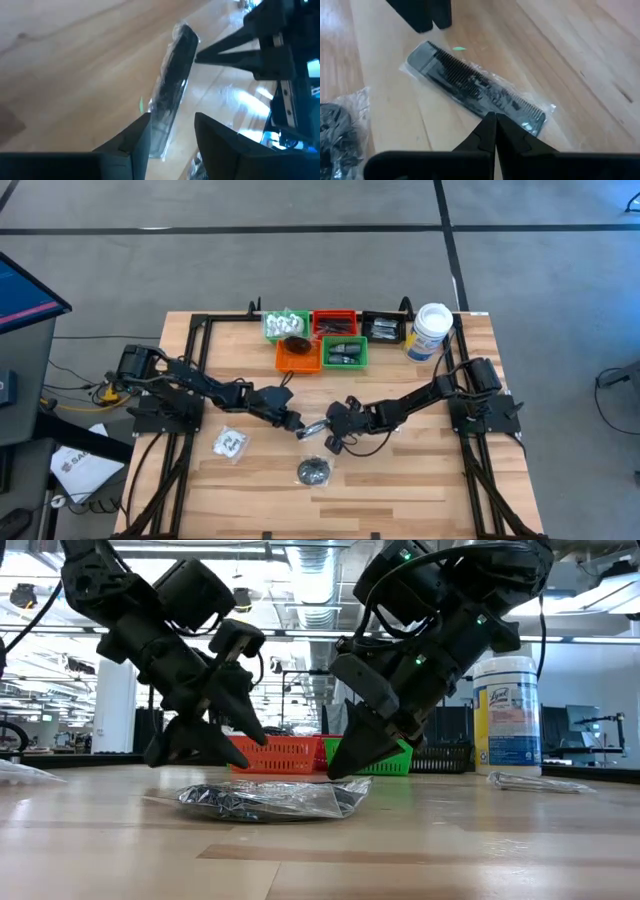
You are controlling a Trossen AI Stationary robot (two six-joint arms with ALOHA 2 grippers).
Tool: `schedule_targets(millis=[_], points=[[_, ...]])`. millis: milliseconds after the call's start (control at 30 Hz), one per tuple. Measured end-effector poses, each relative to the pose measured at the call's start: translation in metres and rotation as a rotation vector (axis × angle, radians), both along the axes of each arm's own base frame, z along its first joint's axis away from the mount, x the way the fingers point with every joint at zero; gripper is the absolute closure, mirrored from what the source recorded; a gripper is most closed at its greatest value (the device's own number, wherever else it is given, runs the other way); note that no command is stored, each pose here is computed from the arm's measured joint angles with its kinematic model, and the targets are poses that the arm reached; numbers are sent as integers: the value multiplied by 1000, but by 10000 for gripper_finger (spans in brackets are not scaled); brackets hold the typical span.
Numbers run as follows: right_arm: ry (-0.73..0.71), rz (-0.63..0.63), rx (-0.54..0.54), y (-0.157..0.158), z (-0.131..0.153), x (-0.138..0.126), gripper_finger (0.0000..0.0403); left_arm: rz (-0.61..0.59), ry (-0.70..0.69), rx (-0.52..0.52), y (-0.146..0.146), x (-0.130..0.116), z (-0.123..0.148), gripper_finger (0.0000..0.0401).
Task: Pick & Place Travel size toiletries
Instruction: Put the black comb into the red bin
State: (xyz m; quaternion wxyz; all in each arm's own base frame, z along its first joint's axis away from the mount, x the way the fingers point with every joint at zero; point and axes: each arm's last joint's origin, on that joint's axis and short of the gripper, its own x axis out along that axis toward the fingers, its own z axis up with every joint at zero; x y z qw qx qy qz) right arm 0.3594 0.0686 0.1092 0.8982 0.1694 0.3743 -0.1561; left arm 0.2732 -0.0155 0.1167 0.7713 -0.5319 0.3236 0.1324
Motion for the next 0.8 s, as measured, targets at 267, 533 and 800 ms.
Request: schedule_targets(millis=[267,533,800], points=[[8,2,83,-3,-15,6,403,-7,-21,-22,1,7,-11,246],[14,5,93,-3,-16,5,403,-17,-58,-24,1,10,-10,244],[24,6,93,-3,-17,5,403,-26,-106,-13,1,13,-6,244]])
